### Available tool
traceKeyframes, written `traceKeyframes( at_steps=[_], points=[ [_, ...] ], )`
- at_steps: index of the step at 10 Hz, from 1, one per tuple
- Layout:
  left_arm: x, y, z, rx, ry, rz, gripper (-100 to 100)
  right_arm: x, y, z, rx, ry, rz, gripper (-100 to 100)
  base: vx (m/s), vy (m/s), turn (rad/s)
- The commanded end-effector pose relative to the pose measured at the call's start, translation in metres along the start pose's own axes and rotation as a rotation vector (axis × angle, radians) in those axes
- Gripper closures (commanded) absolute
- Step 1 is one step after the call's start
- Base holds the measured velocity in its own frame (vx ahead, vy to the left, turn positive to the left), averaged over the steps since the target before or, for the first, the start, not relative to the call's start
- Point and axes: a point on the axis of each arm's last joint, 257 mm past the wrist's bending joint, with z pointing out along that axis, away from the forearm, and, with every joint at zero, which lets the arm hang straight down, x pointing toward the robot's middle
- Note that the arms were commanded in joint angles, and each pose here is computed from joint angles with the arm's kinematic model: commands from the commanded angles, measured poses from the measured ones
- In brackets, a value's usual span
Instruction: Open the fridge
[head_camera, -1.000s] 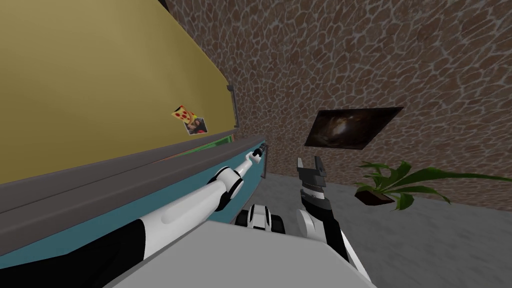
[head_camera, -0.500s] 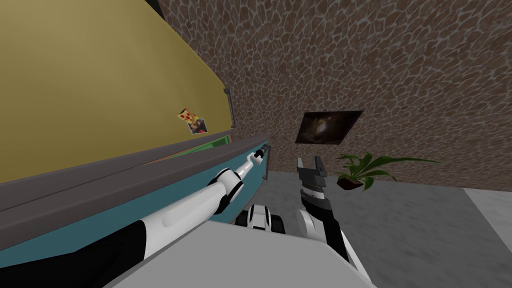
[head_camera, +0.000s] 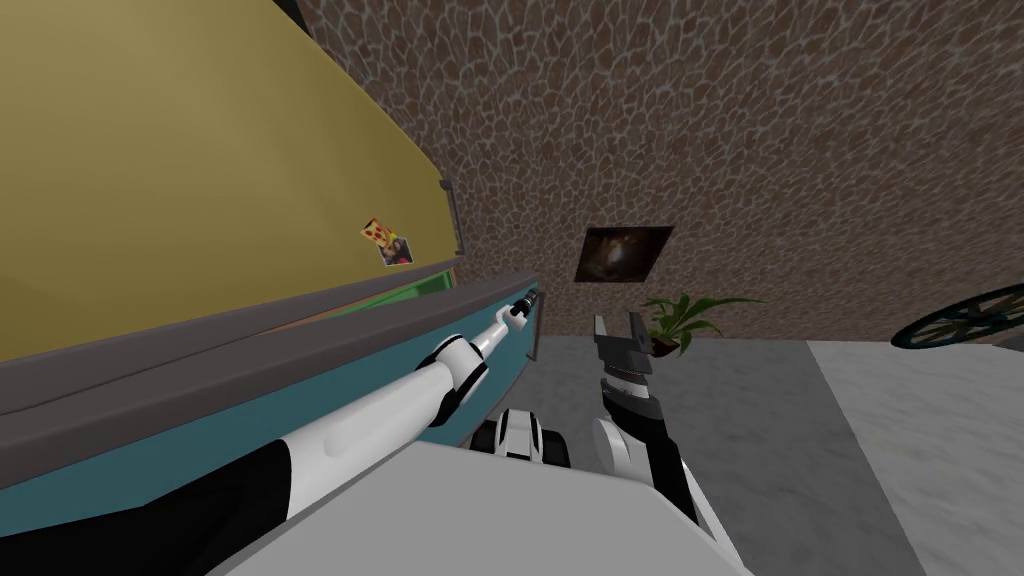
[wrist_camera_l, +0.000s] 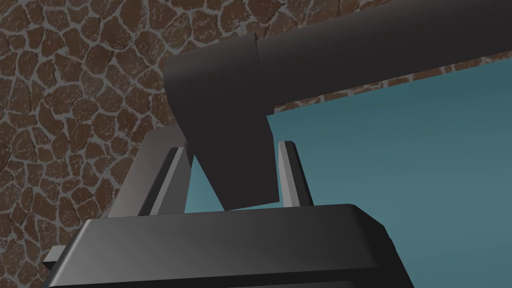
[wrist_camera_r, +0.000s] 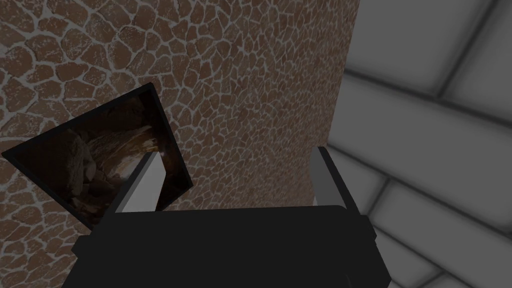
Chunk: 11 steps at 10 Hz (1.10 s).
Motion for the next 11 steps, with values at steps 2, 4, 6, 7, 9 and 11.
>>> traceKeyframes(
  at_steps=[2, 4, 6, 7, 9, 11],
  points=[
    [0.016, 0.001, 0.001, -0.001, 0.026, -0.003, 100, 0.0, 0.0, 0.0, 0.0, 0.0, 0.0, 0, -0.15, 0.016, -0.084],
    [0.035, -0.002, 0.0, 0.004, 0.063, -0.006, 100, 0.0, 0.0, 0.0, 0.0, 0.0, 0.0, 0, -0.241, 0.025, -0.334],
    [0.048, -0.003, 0.0, 0.006, 0.088, -0.008, 100, 0.0, 0.0, 0.0, 0.0, 0.0, 0.0, 0, -0.301, -0.018, -0.297],
    [0.005, -0.007, 0.002, -0.002, 0.024, -0.002, -100, 0.0, 0.0, 0.0, 0.0, 0.0, 0.0, 0, -0.175, 0.05, -0.423],
    [0.004, -0.002, 0.001, -0.012, 0.022, -0.002, -100, 0.0, 0.0, 0.0, 0.0, 0.0, 0.0, 0, -0.006, 0.032, -0.076],
    [-0.029, -0.01, 0.001, -0.014, -0.028, -0.001, -100, 0.0, 0.0, 0.0, 0.0, 0.0, -0.001, 0, 0.026, 0.013, -0.158]
  ],
)
